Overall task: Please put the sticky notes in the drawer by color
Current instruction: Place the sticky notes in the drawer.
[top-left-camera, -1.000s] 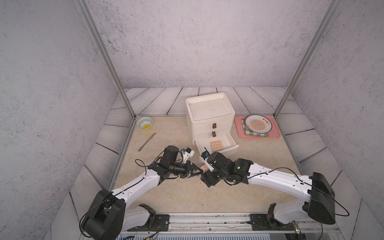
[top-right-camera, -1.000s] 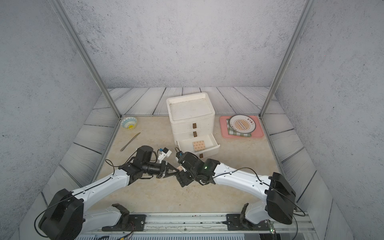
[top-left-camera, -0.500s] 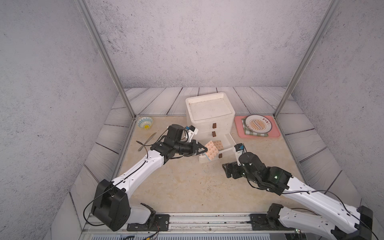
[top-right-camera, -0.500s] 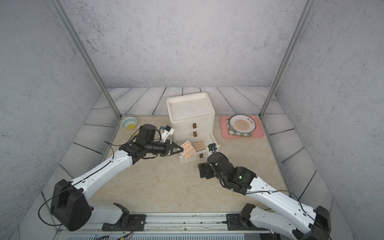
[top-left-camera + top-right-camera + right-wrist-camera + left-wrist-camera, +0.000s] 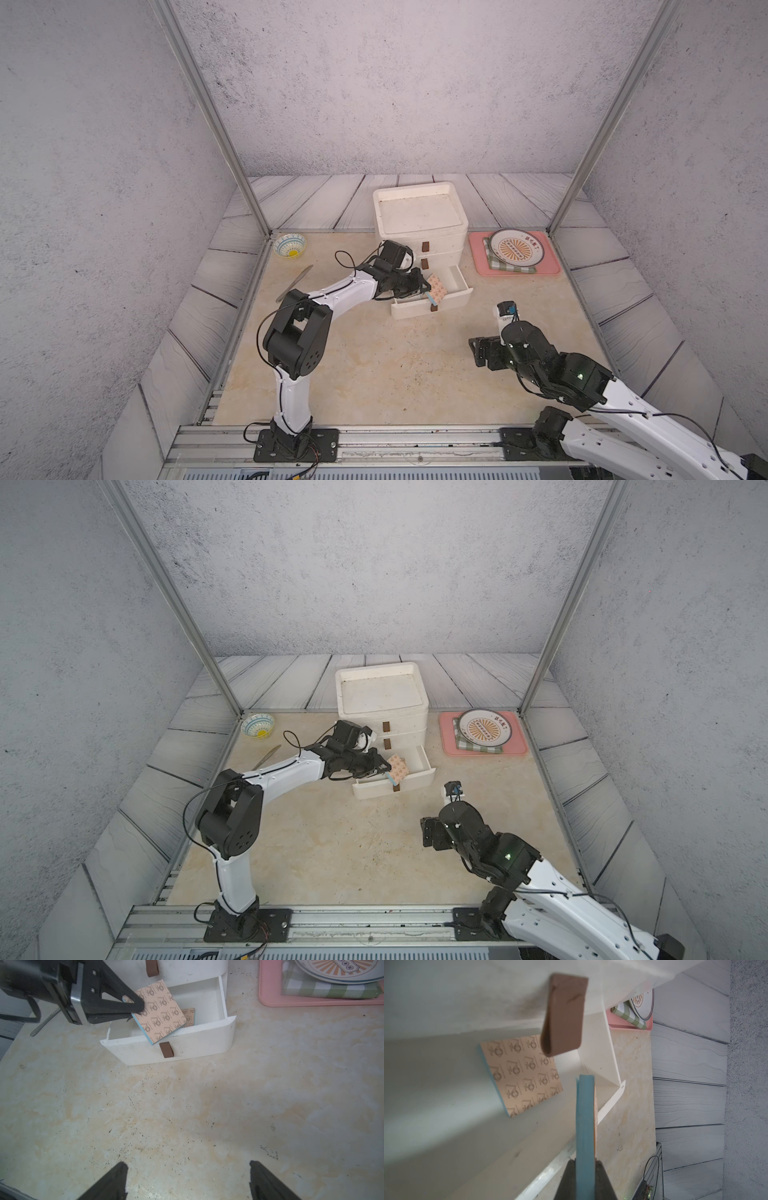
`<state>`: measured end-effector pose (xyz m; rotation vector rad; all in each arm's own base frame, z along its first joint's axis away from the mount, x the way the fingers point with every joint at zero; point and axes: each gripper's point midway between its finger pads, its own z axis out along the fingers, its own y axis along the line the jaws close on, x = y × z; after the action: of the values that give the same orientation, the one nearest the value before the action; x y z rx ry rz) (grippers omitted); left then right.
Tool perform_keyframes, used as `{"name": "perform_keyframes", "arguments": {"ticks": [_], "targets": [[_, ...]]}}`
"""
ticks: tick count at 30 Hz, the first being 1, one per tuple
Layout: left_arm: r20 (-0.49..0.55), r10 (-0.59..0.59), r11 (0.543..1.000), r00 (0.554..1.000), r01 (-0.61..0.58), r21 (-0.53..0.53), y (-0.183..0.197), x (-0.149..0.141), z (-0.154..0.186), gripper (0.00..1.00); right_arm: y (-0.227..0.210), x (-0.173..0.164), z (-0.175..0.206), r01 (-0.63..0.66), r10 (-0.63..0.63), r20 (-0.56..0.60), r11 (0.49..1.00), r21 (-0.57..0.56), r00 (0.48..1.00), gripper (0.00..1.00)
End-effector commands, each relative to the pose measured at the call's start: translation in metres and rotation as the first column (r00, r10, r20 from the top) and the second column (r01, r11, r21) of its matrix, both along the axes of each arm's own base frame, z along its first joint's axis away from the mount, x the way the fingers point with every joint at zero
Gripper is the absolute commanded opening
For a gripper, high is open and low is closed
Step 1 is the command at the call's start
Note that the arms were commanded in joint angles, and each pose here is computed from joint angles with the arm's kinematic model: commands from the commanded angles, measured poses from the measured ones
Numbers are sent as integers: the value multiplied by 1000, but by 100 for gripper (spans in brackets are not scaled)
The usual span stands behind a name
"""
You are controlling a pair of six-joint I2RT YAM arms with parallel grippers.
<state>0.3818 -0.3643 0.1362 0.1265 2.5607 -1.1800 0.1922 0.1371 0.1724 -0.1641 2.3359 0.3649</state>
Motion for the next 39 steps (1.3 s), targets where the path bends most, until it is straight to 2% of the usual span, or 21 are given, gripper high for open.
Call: {"name": "perform_keyframes", "arguments": {"ticks": [1, 6, 9, 11, 17, 21, 22, 24, 25, 29, 35, 39], "targets": [[128, 69, 998, 989, -69, -3, -3, 26, 19, 0, -7, -6, -4, 10, -10, -11, 1000, 3, 1000, 93], [243, 184, 978, 952, -201, 47, 13, 27, 18, 0, -5, -7, -6, 2, -1, -10, 1000, 15, 1000, 93], [268, 248, 963, 931, -267, 36, 22, 31, 13, 0, -1, -7, -7, -9, 10, -15, 1000, 25, 1000, 93], [261, 253, 962, 932, -270, 32, 20, 33, 8, 1, 1, -6, -6, -20, 20, -18, 999, 26, 1000, 93], [231, 200, 974, 952, -218, 55, 9, 31, -1, 23, 4, -6, -8, -28, 29, -27, 999, 24, 999, 93], [234, 193, 973, 953, -216, 79, 16, 25, -1, 60, 9, -6, -13, -34, 36, -42, 999, 38, 998, 93], [235, 186, 973, 954, -212, 88, 18, 22, 1, 66, 10, -6, -15, -36, 38, -47, 999, 41, 998, 93], [253, 165, 974, 953, -198, 111, 24, 15, 9, 72, 12, -5, -16, -40, 42, -50, 998, 40, 998, 93], [267, 165, 973, 950, -201, 115, 29, 11, 18, 75, 12, -5, -17, -41, 43, -54, 999, 36, 998, 93], [359, 170, 966, 918, -227, 122, 57, 2, 64, 76, 17, -2, -22, -51, 52, -68, 998, 23, 996, 93], [600, 180, 956, 780, -283, 82, 97, 7, 199, 82, 33, 11, -40, -60, 58, -111, 998, -15, 992, 93], [672, 116, 961, 731, -253, 109, 91, 33, 260, 82, 46, 22, -43, -69, 64, -129, 997, -38, 990, 93]]}}
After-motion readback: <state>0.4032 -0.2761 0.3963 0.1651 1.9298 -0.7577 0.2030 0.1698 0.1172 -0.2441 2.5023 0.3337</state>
